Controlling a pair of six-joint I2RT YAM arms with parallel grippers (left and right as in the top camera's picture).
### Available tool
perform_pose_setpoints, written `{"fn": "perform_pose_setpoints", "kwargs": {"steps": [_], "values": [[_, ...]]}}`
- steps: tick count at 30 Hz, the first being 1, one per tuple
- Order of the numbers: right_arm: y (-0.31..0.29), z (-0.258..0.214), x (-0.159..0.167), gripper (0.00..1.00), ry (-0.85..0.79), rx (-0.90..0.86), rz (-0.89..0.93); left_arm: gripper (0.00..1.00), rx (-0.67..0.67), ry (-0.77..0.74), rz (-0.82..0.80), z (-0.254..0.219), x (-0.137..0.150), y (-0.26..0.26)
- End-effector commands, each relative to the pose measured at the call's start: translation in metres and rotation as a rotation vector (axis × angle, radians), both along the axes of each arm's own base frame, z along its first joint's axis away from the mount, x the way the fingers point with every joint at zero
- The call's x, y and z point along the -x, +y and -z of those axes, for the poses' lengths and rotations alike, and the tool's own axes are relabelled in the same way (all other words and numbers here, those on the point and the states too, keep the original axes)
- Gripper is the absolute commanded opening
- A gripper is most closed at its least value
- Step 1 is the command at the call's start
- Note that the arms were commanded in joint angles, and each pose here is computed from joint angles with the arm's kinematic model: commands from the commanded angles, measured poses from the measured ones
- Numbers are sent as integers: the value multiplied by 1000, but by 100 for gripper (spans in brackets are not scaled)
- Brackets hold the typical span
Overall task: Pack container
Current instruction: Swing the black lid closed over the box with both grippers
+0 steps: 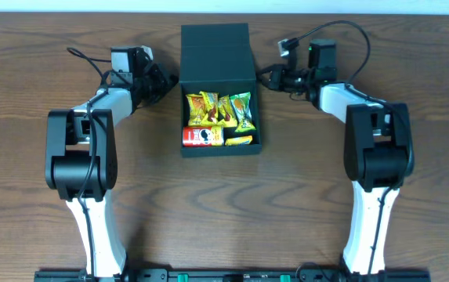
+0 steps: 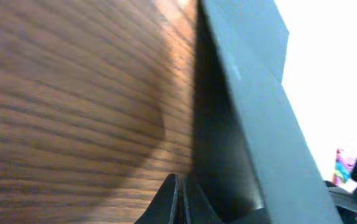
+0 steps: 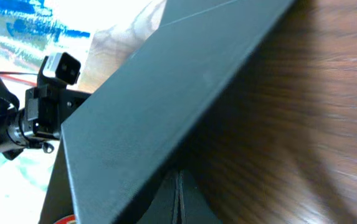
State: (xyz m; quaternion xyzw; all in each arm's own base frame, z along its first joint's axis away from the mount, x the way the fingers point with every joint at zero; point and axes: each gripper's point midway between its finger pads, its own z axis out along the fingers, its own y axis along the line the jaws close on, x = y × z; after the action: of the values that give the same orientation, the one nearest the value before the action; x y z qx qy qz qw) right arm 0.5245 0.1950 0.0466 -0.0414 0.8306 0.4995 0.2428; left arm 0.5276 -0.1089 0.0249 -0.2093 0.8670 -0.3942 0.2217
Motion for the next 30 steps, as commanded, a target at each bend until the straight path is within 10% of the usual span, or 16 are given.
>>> {"fn": "perform_pose_setpoints", "kwargs": {"steps": [1, 30], "values": [[11, -5, -6, 1, -8, -1, -2, 6, 46, 7, 17, -4, 0, -7], [12, -60, 14, 2, -289, -180, -272, 6, 211, -433, 418, -80, 10, -18]]}}
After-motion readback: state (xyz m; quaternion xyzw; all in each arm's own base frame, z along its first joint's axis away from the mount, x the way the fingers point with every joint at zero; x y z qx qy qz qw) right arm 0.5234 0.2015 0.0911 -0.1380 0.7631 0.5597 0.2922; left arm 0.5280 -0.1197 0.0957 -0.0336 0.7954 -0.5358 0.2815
